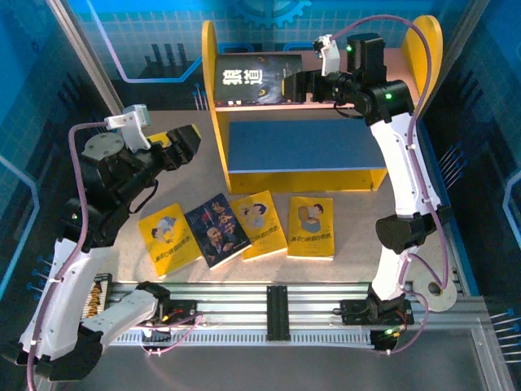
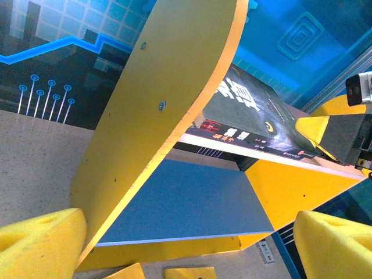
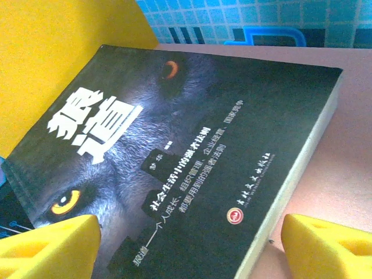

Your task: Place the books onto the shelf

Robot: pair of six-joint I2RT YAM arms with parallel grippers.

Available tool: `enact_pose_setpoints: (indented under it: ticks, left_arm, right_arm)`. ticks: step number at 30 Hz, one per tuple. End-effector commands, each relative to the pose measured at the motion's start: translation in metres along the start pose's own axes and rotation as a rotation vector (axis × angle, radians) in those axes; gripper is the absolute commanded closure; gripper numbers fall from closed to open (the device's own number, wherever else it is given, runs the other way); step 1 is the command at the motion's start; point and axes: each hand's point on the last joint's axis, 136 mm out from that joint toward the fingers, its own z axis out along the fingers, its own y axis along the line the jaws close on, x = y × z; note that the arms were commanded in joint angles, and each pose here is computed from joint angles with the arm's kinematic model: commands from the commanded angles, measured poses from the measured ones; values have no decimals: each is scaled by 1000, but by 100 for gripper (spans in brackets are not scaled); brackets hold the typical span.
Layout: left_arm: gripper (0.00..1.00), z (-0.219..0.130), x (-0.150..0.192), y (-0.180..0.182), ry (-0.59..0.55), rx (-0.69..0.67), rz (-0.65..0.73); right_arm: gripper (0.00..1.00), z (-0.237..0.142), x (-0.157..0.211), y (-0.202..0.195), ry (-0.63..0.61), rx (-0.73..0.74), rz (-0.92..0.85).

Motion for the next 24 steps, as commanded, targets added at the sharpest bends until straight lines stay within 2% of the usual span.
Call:
enact_pose_setpoints:
  ticks: [1, 24]
  left_arm:
    - [7, -5, -4, 1, -17, -8, 13]
    - [7, 17, 11, 1, 93, -15, 14]
  right_arm:
    - [18, -2, 2, 4, 8, 8, -21]
    - [18, -24, -1, 27, -30, -83, 0]
